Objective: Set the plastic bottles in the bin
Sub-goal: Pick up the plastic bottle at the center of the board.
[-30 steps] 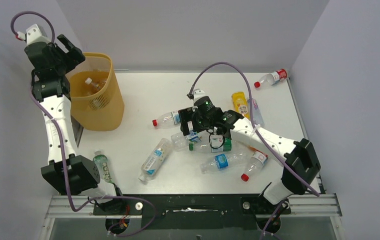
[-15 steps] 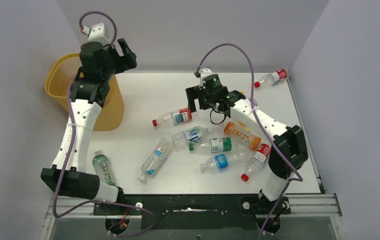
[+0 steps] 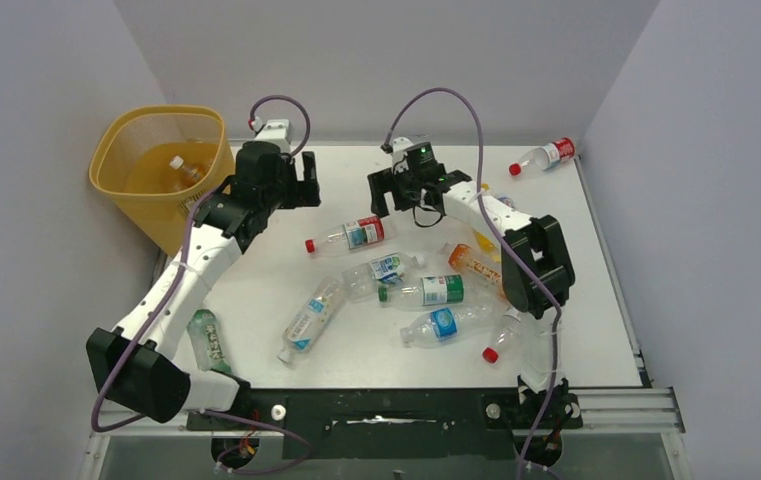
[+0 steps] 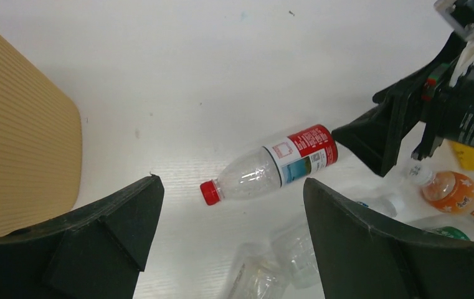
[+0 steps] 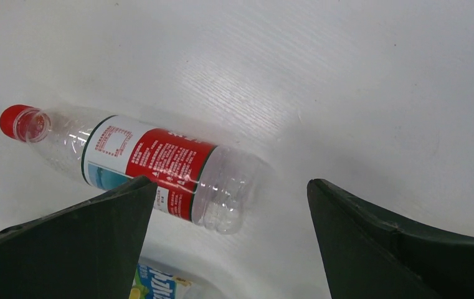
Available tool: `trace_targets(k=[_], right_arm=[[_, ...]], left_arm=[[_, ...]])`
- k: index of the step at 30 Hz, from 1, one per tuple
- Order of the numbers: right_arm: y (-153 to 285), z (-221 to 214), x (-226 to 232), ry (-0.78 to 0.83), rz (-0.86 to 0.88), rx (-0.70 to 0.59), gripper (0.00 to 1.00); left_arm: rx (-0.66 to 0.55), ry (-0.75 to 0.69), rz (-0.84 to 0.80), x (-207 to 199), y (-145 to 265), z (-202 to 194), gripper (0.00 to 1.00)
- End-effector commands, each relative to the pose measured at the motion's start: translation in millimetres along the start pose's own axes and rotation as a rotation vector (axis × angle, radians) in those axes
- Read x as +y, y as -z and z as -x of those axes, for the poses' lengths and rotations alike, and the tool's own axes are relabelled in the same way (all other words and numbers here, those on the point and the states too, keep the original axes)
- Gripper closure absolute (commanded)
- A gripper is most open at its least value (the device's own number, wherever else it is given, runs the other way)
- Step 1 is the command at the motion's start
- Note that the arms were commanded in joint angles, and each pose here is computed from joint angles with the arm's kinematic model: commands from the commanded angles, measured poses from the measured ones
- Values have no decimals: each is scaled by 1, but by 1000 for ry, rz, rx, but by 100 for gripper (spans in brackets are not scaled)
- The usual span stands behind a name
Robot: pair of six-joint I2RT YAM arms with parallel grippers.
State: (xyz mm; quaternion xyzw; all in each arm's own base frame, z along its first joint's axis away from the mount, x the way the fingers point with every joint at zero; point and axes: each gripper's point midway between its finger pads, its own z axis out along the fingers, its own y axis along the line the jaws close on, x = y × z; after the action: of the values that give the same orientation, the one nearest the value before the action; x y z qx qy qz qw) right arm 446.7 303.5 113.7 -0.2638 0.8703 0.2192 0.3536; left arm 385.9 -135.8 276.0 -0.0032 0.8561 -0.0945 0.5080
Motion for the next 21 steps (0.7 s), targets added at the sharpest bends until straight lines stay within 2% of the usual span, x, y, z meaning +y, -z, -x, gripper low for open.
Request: trace_targets(k=[1, 11, 21], right_arm=[[2, 58, 19, 56, 135, -172, 2], [-21, 46, 41, 100, 320, -168, 2], [-40, 22, 41, 90, 365, -117, 2]], left_arm=[[-76, 24, -33, -7, 18, 16, 16], [52, 43, -75, -18, 4, -46, 17], [142, 67, -109, -30, -12, -88, 21]])
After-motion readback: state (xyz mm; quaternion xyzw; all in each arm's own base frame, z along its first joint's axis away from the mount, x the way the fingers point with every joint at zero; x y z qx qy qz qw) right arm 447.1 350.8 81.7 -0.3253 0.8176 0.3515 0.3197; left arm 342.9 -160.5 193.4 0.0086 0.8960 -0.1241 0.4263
